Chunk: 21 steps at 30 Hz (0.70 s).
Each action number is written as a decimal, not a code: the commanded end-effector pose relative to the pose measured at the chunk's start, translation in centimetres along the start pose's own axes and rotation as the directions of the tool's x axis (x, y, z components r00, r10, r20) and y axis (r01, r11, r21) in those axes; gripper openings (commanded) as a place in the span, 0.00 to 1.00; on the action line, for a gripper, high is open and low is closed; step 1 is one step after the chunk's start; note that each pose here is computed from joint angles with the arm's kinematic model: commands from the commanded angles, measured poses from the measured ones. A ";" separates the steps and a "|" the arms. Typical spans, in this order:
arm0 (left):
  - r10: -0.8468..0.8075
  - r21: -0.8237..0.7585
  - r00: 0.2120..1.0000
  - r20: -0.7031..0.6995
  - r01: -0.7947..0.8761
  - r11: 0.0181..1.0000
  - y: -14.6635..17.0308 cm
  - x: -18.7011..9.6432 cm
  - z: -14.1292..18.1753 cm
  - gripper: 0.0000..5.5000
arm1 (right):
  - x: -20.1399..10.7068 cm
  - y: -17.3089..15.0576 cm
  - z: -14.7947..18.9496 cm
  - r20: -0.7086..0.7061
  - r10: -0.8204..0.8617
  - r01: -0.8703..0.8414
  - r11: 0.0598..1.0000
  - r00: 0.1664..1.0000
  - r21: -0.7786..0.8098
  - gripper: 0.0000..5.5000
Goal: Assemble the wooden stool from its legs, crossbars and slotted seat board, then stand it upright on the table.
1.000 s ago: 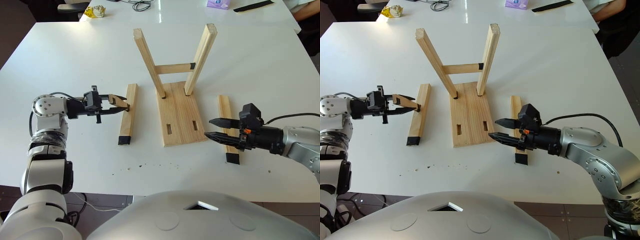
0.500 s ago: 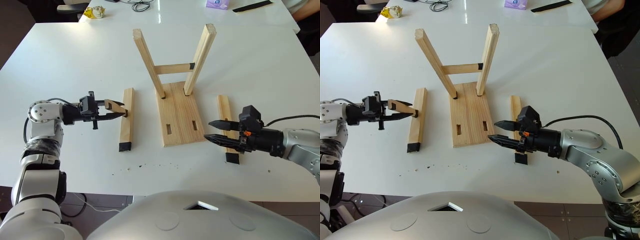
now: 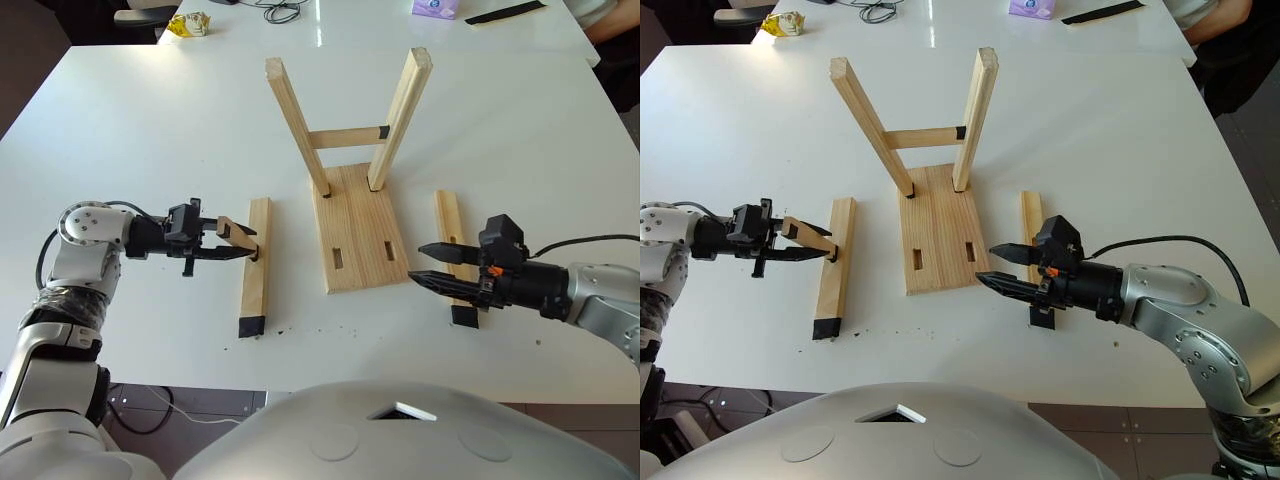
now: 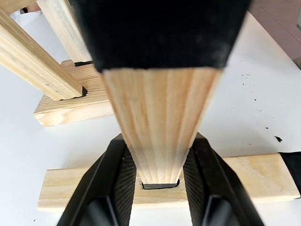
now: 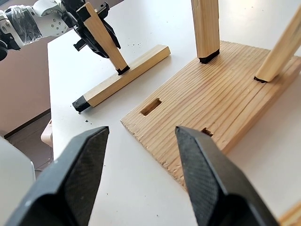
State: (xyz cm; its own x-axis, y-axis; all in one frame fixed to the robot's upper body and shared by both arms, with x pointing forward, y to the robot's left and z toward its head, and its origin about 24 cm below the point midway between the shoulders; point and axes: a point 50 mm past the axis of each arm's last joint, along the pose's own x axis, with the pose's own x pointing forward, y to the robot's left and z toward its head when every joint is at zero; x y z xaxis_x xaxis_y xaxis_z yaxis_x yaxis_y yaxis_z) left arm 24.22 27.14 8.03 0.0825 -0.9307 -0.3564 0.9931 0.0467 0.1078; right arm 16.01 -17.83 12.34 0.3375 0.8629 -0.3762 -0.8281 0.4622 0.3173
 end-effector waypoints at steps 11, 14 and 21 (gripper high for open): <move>0.066 -0.070 0.996 -0.067 -0.070 0.995 -1.9 1.9 -2.9 0.39 | -0.4 -0.5 0.5 -0.083 0.027 -0.031 0.998 0.996 -0.052 0.47; 0.081 -0.086 0.990 -0.114 -0.091 0.992 -3.0 2.3 -4.7 0.47 | -0.4 -0.6 0.3 -0.099 0.031 -0.036 0.998 0.995 -0.046 0.47; 0.113 -0.143 0.985 -0.130 -0.131 0.981 -4.5 2.8 -6.8 0.67 | -0.5 -1.1 0.7 -0.115 0.037 -0.044 0.997 0.993 -0.065 0.47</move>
State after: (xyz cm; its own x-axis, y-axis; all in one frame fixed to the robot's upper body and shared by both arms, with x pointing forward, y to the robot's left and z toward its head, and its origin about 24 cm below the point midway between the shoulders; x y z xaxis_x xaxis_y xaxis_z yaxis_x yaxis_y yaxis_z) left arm 22.58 26.76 3.15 0.2679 -0.8929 -0.3618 0.9618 0.2256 0.1553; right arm 16.73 -18.37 12.55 0.2476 0.8639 -0.4387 -0.8652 0.4009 0.3012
